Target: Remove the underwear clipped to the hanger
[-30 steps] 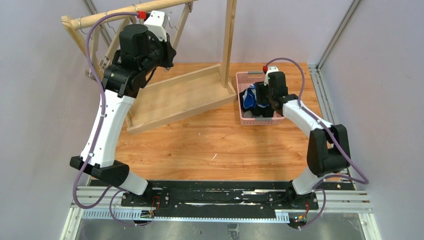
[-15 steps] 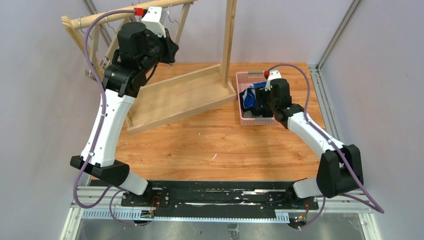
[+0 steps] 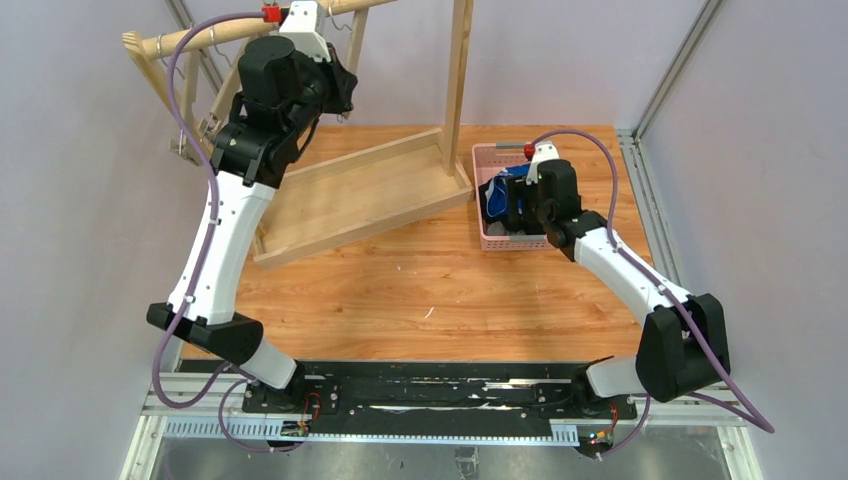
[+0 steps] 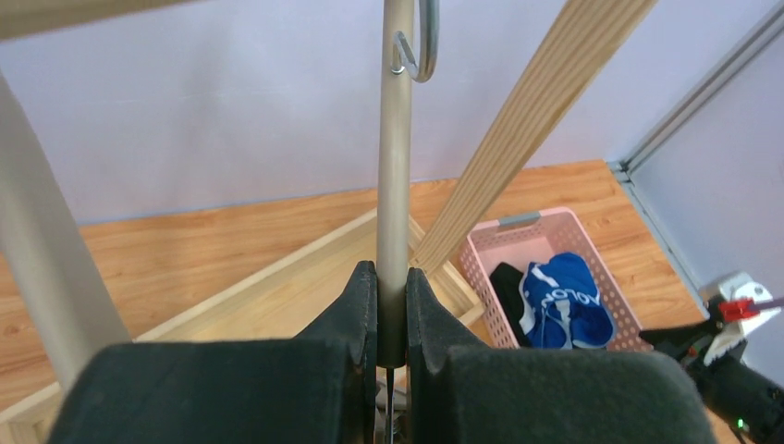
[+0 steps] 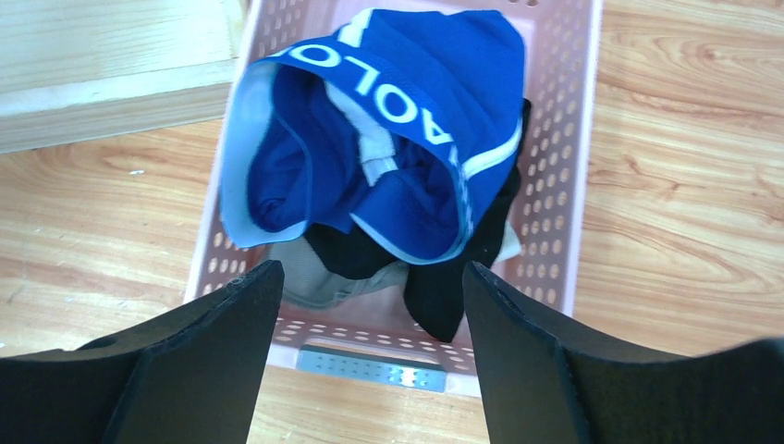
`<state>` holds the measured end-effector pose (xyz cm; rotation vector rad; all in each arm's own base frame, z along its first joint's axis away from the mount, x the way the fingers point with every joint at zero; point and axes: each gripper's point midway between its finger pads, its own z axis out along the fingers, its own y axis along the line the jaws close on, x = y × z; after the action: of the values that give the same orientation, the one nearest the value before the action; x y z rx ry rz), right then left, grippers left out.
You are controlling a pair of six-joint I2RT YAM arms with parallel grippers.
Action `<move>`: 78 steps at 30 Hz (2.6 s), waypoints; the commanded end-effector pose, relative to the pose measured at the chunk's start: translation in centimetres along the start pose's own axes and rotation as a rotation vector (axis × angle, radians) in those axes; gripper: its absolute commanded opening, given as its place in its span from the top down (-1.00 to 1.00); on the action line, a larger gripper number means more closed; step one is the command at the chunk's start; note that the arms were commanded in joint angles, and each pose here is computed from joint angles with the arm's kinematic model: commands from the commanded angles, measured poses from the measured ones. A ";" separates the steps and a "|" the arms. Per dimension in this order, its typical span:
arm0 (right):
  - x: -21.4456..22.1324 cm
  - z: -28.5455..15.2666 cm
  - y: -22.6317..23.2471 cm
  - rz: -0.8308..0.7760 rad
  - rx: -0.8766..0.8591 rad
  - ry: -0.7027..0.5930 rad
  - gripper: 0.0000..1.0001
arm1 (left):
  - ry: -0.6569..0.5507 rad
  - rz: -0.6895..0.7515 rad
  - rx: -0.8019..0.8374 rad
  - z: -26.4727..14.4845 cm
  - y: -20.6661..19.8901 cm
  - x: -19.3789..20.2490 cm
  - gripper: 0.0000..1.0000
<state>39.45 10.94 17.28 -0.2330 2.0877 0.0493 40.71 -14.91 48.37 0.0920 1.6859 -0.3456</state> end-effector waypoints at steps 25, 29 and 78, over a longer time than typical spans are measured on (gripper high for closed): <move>0.5 -1.2 3.5 -0.061 -0.087 -0.016 -0.48 | -0.071 -0.026 -0.018 3.2 0.1 -1.5 0.37; -0.3 -1.8 2.9 -0.071 -0.058 -0.039 -0.49 | -0.119 -0.014 -0.010 1.5 0.0 -3.0 0.15; -1.7 -25.1 -9.3 0.219 0.325 -0.464 -0.58 | -0.087 0.076 -0.245 -24.5 9.7 15.4 -0.96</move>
<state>21.07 -0.38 33.73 0.1339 1.5866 -0.0644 18.05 -2.18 36.41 0.0127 1.5846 -0.1317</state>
